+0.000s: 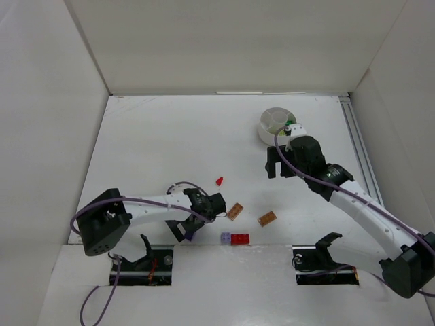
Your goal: Sort the legos into containers by color
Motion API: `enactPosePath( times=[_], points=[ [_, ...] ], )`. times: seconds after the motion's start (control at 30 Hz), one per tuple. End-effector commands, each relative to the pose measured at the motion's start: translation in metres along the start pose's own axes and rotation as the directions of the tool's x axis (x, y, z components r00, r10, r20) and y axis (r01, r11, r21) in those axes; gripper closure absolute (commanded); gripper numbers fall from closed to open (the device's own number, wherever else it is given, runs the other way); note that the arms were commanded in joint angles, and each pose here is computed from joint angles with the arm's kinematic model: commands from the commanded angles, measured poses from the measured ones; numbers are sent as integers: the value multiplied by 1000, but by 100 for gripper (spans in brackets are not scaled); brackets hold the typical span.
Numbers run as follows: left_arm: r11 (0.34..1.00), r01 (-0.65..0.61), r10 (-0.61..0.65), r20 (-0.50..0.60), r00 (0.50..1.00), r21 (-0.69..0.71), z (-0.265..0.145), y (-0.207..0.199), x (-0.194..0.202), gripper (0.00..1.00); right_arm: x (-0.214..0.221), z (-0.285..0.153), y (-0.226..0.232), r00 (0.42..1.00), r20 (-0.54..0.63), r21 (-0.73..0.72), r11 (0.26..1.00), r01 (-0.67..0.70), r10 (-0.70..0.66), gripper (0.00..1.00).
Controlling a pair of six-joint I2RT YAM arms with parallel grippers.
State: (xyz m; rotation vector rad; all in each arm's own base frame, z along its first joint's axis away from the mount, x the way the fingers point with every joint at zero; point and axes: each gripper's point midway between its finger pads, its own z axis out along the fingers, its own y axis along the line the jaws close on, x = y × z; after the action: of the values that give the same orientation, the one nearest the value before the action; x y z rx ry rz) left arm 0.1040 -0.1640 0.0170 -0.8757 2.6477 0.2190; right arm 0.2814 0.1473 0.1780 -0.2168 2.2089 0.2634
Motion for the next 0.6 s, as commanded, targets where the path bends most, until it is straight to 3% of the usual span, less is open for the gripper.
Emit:
enactPosePath(
  times=[0.0,0.27,0.57],
  points=[
    [1000,-7,8,-23,1000,26,3,-3,0,4,-18,-14,1,998,58,2,1000,0,0,0],
    [993,-18,20,-11,1000,114,-10,-15,-7,32,-24,-21,-2,996,90,12,1000,-6,5,0],
    [991,-84,87,-20,996,101,-9,-17,8,43,-22,-18,-3,997,78,16,1000,5,-6,0]
  ],
)
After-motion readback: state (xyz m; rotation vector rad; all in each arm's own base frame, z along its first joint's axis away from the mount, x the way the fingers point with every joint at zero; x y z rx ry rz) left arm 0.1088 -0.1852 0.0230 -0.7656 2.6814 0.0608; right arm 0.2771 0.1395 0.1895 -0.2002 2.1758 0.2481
